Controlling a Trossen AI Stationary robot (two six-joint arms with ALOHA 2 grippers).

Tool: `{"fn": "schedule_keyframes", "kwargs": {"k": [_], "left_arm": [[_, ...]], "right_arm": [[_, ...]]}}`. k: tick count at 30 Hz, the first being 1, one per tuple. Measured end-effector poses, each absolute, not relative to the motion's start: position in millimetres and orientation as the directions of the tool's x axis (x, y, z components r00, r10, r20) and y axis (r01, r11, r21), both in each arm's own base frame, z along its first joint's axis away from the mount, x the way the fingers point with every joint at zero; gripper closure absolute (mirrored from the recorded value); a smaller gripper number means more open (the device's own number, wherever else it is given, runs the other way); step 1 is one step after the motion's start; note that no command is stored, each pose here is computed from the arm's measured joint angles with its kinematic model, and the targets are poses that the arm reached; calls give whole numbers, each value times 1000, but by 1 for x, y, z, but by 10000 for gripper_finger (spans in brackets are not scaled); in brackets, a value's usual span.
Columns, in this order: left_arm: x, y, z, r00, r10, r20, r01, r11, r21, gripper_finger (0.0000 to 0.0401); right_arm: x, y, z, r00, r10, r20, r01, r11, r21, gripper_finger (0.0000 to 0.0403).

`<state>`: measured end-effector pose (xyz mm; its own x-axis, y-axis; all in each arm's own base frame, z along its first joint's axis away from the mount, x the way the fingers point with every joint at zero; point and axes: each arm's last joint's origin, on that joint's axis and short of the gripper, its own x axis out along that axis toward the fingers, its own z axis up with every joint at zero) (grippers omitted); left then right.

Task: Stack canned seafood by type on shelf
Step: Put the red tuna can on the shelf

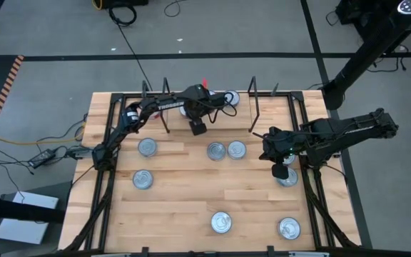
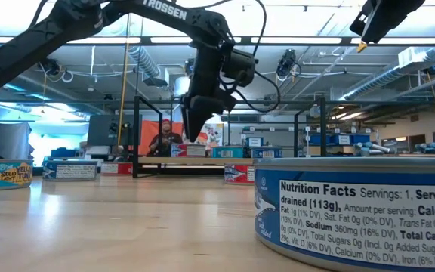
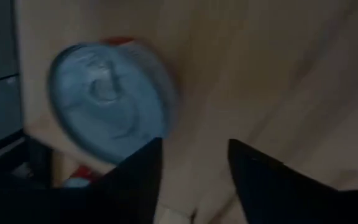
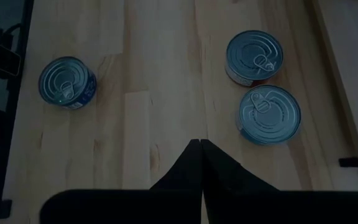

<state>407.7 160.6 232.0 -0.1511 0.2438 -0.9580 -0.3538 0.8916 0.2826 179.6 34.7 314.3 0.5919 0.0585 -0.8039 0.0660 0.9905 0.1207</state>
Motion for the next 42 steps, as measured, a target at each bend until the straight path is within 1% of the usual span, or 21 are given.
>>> {"fn": "schedule_keyframes", "kwargs": {"k": [2, 6, 7, 8, 16, 24, 30, 34, 42], "left_arm": [[409, 158, 232, -129, 206, -970, -356, 903, 239, 266], [411, 158, 231, -94, 153, -984, -339, 924, 176, 369], [411, 160, 231, -82, 149, -985, -343, 924, 169, 384], [411, 163, 231, -71, 153, -986, -351, 921, 168, 390], [403, 185, 231, -72, 154, -985, -412, 895, 170, 398], [398, 187, 230, -103, 125, -987, -383, 911, 155, 400], [394, 185, 212, -145, 82, -986, -355, 926, 129, 400], [393, 185, 202, -149, 82, -985, -355, 926, 131, 400], [395, 191, 200, -128, 123, -984, -369, 915, 163, 401]], "right_arm": [[180, 35, 314, 592, 59, -804, 66, 991, 121, 396], [180, 35, 314, 592, 59, -804, 66, 991, 120, 396], [180, 35, 314, 592, 59, -804, 65, 991, 120, 396], [180, 35, 314, 592, 59, -804, 65, 991, 120, 396], [180, 35, 314, 592, 59, -804, 72, 990, 125, 396], [180, 35, 314, 592, 53, -804, 77, 990, 121, 396], [180, 34, 314, 593, 50, -804, 78, 990, 119, 396], [180, 34, 314, 593, 47, -804, 79, 990, 117, 396], [180, 34, 314, 595, 33, -803, 89, 990, 107, 396]]}}
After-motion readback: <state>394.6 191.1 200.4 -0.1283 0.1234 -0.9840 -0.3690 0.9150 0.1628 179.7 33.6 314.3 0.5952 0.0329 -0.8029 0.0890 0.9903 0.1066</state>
